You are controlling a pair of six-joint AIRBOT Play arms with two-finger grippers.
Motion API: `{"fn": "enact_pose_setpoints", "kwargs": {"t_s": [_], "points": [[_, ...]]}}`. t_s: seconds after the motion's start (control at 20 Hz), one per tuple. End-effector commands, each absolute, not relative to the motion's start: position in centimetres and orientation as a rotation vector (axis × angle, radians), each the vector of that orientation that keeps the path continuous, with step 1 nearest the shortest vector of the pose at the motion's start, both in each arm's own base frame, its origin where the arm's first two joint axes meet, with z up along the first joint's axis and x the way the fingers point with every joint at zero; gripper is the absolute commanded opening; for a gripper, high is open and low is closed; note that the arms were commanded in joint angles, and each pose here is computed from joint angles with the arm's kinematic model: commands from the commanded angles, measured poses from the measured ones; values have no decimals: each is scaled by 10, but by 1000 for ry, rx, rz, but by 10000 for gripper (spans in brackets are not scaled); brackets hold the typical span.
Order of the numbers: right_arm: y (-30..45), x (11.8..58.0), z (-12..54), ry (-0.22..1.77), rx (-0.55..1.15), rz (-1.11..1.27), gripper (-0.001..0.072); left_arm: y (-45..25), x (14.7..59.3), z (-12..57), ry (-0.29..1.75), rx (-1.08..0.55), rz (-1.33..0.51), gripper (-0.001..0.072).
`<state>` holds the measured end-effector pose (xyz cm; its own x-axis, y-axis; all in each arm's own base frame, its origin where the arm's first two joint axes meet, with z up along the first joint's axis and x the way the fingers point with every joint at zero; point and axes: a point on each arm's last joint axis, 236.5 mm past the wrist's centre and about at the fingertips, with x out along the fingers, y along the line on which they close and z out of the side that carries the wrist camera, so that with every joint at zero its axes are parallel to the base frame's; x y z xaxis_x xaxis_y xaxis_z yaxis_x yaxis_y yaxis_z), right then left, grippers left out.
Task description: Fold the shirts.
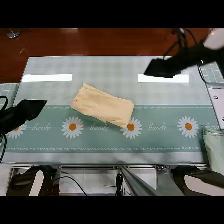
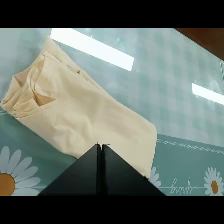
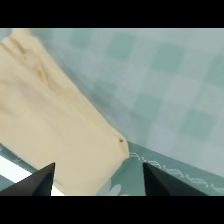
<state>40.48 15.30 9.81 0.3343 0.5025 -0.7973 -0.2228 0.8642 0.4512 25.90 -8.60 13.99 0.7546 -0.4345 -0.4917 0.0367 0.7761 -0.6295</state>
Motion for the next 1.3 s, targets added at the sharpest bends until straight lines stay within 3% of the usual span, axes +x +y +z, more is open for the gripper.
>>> {"fn": "enact_pose_setpoints", "kwargs": {"t_s": [0.0, 0.15, 0.3, 0.65, 0.9, 0.95, 1.0, 1.05, 1.25], "points": [[105, 368, 57, 926, 459, 196, 628, -86, 259, 140, 673, -632, -278, 23], [134, 313, -21, 1049, 699, 171, 628, -85, 260, 139, 670, -621, -280, 24], [161, 283, -62, 1255, 685, 231, 627, -85, 263, 134, 687, -614, -281, 24], [215, 304, -84, 1396, 826, 387, 621, -84, 267, 126, 720, -627, -274, 24], [270, 304, -99, 1520, 771, 489, 614, -84, 267, 126, 720, -627, -274, 24], [281, 304, -99, 1533, 758, 512, 544, -84, 267, 126, 722, -627, -276, 24], [291, 305, -95, 1534, 727, 554, 257, -85, 266, 125, 726, -627, -278, 24], [297, 310, -87, 1507, 686, 604, 33, -86, 264, 124, 734, -626, -281, 24], [313, 350, 6, 1355, 522, 810, 28, -86, 264, 124, 738, -624, -283, 24]]}}
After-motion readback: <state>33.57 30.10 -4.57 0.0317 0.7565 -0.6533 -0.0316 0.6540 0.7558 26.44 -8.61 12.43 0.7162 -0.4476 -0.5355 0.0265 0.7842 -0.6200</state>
